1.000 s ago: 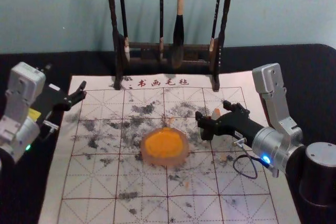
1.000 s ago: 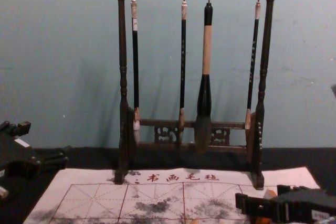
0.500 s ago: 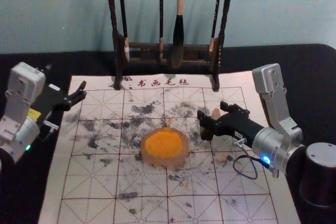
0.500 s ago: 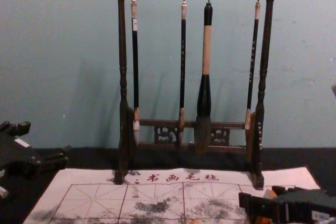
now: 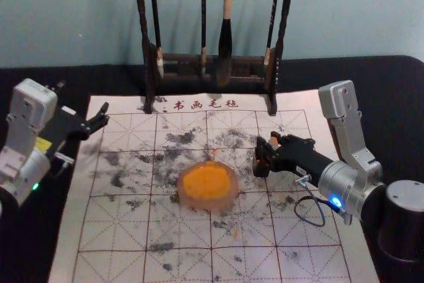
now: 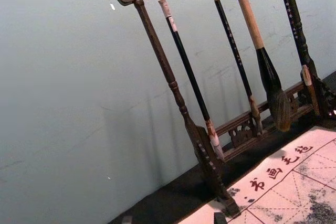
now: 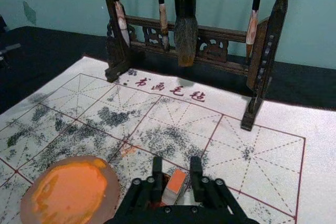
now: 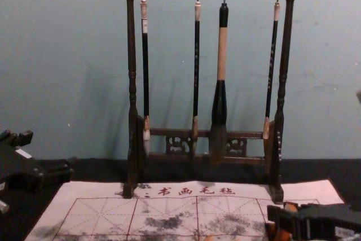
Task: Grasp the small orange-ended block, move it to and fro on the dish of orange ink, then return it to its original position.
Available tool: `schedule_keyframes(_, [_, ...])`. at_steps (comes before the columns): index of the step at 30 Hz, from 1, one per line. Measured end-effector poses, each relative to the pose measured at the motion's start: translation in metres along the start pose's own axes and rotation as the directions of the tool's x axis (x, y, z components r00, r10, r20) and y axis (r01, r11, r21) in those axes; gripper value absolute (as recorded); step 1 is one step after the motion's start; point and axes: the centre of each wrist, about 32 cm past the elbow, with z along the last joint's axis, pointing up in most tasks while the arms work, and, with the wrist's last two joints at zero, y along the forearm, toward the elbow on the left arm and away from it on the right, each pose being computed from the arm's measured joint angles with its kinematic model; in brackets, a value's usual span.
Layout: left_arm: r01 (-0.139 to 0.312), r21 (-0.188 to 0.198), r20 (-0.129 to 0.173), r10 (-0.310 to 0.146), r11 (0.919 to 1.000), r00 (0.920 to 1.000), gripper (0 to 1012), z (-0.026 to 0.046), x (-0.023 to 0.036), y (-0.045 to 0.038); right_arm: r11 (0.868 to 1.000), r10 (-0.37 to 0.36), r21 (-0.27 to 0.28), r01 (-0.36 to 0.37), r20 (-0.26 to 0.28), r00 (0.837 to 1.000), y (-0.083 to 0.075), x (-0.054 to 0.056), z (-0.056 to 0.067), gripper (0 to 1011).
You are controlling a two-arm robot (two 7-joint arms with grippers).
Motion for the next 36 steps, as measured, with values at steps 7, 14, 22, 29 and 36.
schedule_keyframes(7, [0.0,0.0,0.0,0.0,1.0,1.0,1001,0.0,0.0,0.0,1.0,0.0,0.001,0.0,0.0,1.0,0.0,0.0,0.0,173])
schedule_keyframes(14, [0.0,0.0,0.0,0.0,1.0,1.0,1001,0.0,0.0,0.0,1.0,0.0,0.001,0.0,0.0,1.0,0.0,0.0,0.0,131])
schedule_keyframes(22, [0.0,0.0,0.0,0.0,1.0,1.0,1001,0.0,0.0,0.0,1.0,0.0,0.001,0.0,0.0,1.0,0.0,0.0,0.0,131])
schedule_keyframes(29, [0.0,0.0,0.0,0.0,1.0,1.0,1001,0.0,0.0,0.0,1.0,0.001,0.002,-0.001,-0.002,1.0,-0.0002,0.0002,-0.0001,131])
schedule_keyframes(36, [0.0,0.0,0.0,0.0,1.0,1.0,1001,0.0,0.0,0.0,0.999,0.023,0.034,-0.022,-0.023,0.999,-0.0053,0.0021,0.0041,131])
